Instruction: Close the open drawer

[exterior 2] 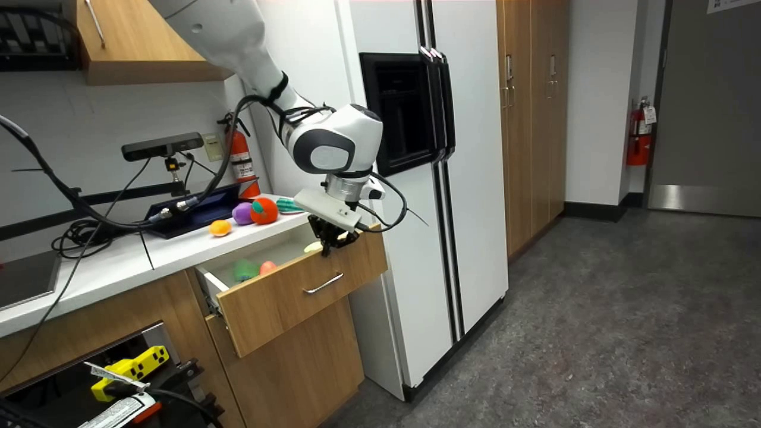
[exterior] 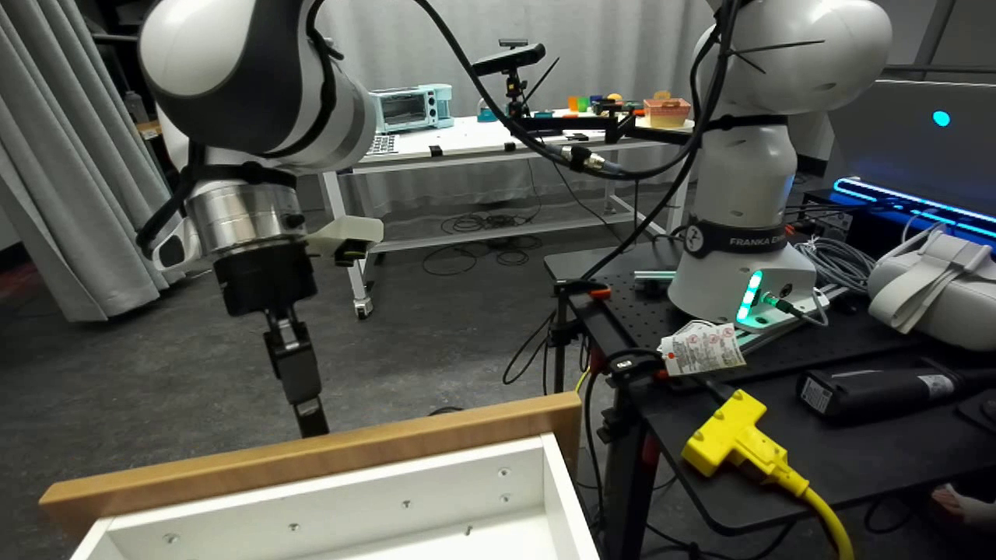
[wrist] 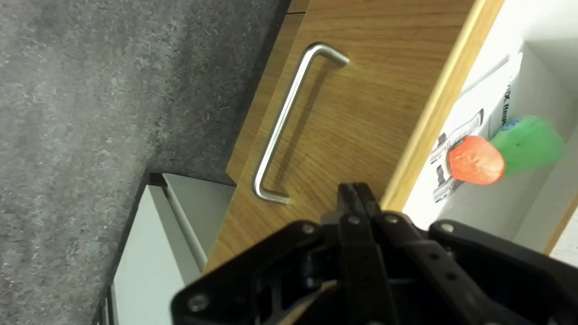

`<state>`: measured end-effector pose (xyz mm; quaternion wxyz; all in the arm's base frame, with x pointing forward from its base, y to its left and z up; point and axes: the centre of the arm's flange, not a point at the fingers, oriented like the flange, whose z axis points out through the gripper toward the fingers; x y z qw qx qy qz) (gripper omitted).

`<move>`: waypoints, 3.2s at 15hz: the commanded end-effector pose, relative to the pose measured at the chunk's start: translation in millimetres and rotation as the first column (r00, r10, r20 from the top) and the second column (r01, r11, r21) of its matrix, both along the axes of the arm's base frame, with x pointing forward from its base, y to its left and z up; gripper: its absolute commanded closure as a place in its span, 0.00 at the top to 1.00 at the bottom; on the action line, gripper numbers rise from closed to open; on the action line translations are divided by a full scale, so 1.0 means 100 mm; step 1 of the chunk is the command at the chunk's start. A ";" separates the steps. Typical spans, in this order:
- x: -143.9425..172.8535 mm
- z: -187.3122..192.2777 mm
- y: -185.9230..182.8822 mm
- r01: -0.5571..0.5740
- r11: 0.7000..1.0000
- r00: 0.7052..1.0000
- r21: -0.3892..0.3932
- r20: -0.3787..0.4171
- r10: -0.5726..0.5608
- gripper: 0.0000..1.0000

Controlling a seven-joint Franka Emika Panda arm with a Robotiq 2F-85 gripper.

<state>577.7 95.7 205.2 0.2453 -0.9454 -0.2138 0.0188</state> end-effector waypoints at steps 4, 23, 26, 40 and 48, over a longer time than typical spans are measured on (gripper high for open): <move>0.04 0.04 0.50 -0.082 0.989 0.996 0.124 -0.015 0.084 0.00; -0.29 0.81 -0.04 -0.363 0.918 0.918 -0.162 0.106 0.382 0.70; -0.32 0.76 -0.57 -0.336 0.902 0.923 -0.271 0.098 0.373 0.94; -0.13 0.28 0.01 -0.345 0.920 0.919 -0.186 0.132 0.372 0.02; -0.14 0.01 0.70 -0.384 0.922 0.915 -0.055 0.110 0.388 0.00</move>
